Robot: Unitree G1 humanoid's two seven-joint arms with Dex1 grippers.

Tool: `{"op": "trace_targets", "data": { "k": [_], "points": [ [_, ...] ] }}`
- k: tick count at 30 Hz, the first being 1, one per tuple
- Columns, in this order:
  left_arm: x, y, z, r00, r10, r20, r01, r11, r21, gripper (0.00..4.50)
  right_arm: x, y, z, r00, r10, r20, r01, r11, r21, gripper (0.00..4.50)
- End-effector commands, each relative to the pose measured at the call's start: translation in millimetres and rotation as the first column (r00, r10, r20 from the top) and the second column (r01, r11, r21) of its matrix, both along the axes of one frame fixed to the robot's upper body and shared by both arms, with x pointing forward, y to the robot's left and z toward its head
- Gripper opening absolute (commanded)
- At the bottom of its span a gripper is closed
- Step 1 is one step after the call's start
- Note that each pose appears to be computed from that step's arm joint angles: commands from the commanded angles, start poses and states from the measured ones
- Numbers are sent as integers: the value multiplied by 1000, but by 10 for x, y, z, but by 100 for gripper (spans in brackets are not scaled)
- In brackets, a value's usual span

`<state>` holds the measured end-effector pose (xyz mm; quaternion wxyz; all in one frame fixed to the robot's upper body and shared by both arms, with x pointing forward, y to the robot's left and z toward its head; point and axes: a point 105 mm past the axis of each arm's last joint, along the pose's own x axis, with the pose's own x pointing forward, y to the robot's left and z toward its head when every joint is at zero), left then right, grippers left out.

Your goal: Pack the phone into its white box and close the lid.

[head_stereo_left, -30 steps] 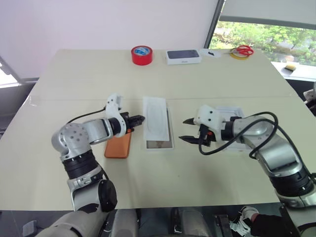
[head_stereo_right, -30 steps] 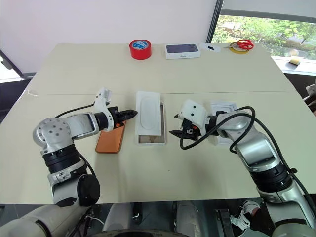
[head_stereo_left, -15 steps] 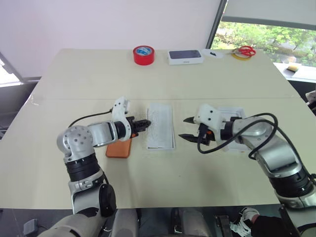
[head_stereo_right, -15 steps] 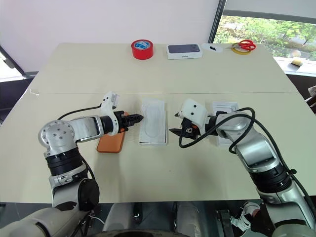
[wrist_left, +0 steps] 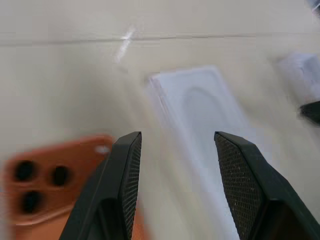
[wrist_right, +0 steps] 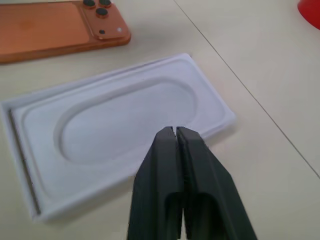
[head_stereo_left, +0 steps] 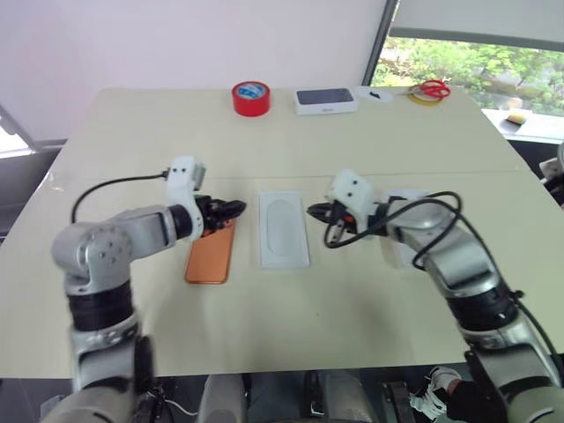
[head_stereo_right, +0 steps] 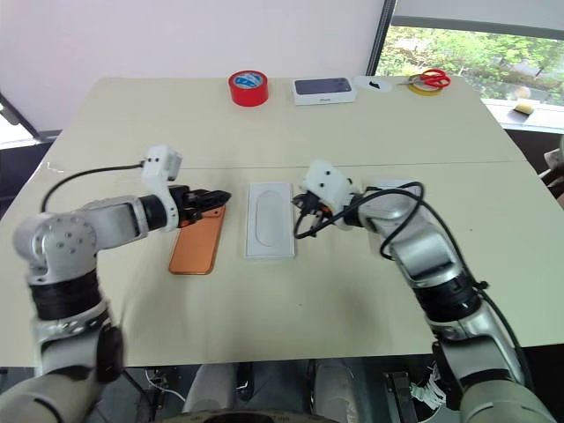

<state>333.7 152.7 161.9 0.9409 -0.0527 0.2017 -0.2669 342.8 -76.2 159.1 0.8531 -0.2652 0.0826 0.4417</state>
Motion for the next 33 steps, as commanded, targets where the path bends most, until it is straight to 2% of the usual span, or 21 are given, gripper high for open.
{"op": "trace_targets", "data": {
  "k": [1,4,10,16,22,30,33],
  "points": [
    [-24,-15,113,978,-98,182,80,991,108,243,117,136,87,996,-21,90,23,999,-24,3],
    [-89,-4,130,931,-196,307,128,965,228,243,212,275,17,995,-27,100,32,999,-44,3],
    [-243,63,-16,909,-290,300,212,940,267,243,382,505,-136,997,-28,73,34,996,-86,3],
    [-297,153,-49,910,-291,295,214,940,267,243,74,528,-381,984,173,-39,-177,963,-203,3],
    [-390,152,-32,893,-334,302,262,931,254,243,-254,532,-474,944,308,-121,-328,918,-223,3],
    [-406,167,-96,887,-369,276,291,913,287,243,-518,490,-558,892,404,-204,-445,862,-240,3],
    [-398,180,-83,888,-363,282,283,915,289,243,-470,495,-526,907,382,-179,-417,878,-235,3]
  ]
}}
